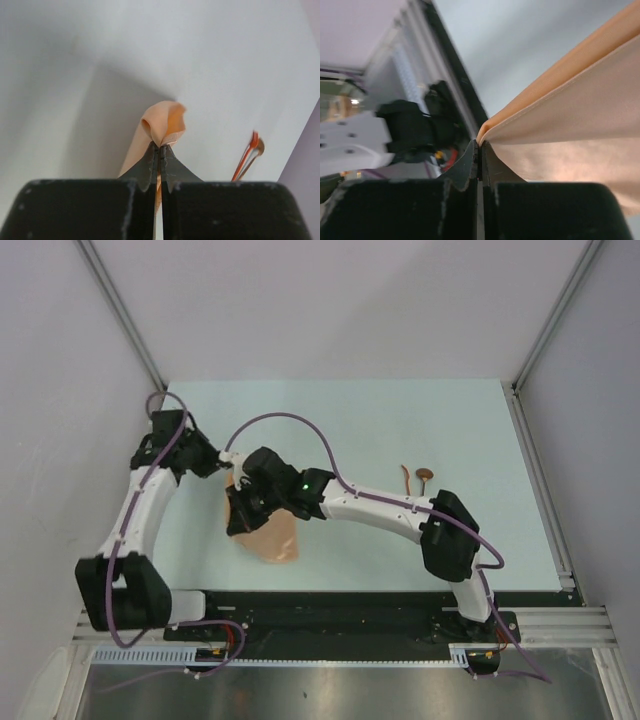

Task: Fold the napkin into a case and place the utensils inside
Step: Turn over the upper triangle folded napkin at the center of the board.

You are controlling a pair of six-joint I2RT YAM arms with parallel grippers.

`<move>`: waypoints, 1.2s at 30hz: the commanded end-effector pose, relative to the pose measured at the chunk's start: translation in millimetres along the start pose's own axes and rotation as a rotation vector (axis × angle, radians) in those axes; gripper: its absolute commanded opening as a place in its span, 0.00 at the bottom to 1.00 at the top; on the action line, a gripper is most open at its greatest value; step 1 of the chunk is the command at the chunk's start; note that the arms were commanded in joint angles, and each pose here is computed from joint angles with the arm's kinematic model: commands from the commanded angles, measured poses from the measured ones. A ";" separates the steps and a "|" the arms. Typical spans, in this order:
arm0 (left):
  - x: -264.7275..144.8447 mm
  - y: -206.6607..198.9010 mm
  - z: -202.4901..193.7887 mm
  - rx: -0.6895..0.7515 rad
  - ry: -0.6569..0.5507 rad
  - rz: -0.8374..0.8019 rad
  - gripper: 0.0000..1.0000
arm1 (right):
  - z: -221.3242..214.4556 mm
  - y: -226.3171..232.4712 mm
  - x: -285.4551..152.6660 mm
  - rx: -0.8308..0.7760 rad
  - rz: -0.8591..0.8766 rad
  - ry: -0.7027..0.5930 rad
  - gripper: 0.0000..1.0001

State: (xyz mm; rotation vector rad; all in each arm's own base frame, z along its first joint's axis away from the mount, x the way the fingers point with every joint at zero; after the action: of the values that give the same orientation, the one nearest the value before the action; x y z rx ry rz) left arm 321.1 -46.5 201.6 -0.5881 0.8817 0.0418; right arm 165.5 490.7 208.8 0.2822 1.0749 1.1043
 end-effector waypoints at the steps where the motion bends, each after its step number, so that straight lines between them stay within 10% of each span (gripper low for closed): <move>1: -73.0 7.3 43.4 0.001 -0.247 0.114 0.00 | 14.2 84.8 -12.2 -0.029 0.366 0.017 0.00; 9: -91.1 -2.4 67.9 -0.002 -0.402 0.113 0.00 | 20.7 105.2 -32.9 0.105 0.801 -0.009 0.00; 14: -21.1 -42.5 48.3 0.114 -0.313 0.058 0.00 | 1.1 48.3 -35.4 0.302 0.854 0.021 0.00; 24: 105.3 -119.2 -14.6 0.258 -0.191 -0.039 0.00 | -70.7 -92.1 -58.6 0.563 0.580 0.008 0.00; 36: 159.2 -156.8 -68.8 0.279 -0.078 -0.144 0.00 | -126.1 -186.1 -91.9 0.669 0.279 0.029 0.00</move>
State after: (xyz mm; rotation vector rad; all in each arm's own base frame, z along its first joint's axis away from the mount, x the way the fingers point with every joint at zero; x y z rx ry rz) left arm 368.3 -222.4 85.3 -0.2728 0.9887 -0.1456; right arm 197.3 308.6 83.8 1.0791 1.3096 0.8800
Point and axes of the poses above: each gripper's point midway between its finger pads, its own x axis out along the fingers, its own y axis along the line the jaws close on, z = x × y, the point moved 5 cm from there along -x, back along the fingers, and after that the axes turned 12 degrees about x, right-handed, at the moved point
